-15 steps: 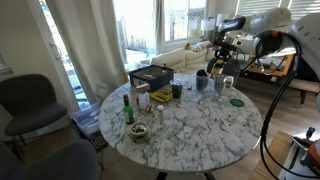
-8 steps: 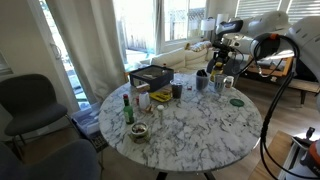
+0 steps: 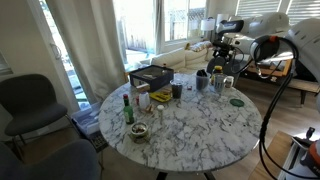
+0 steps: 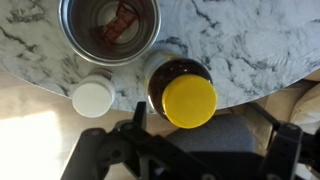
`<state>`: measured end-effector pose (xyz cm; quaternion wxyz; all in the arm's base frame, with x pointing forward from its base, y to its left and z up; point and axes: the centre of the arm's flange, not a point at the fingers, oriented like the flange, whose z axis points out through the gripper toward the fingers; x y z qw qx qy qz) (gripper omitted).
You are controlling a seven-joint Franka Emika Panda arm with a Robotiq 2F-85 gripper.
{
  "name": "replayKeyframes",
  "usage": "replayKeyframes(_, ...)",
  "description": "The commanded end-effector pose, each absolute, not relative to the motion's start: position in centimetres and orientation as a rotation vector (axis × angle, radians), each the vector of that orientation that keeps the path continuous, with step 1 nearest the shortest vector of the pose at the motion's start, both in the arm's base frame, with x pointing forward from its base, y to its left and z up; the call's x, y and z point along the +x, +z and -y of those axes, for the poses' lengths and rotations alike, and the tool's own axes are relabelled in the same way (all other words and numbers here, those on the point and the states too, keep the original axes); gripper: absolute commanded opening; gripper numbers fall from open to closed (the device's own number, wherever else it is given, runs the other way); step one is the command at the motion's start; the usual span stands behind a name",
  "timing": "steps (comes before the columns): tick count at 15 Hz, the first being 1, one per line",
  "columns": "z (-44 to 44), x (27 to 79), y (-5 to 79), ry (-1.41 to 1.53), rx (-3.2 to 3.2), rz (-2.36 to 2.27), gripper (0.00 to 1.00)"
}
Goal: Move the brown bottle with a yellow lid to the right
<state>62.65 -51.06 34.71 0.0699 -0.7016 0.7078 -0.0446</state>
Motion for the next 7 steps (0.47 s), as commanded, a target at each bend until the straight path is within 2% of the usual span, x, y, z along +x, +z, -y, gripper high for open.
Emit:
replayKeyframes(1, 52.0, 64.4, 37.7, -0.171, -2.114, -2.088, 1.0)
replayKeyframes(6, 44.8, 64.2, 44.8, -0.235, -2.331, -1.686, 1.0)
replayKeyframes(7, 47.1, 64.7, 43.8, -0.274, -2.264, -1.798, 1.0)
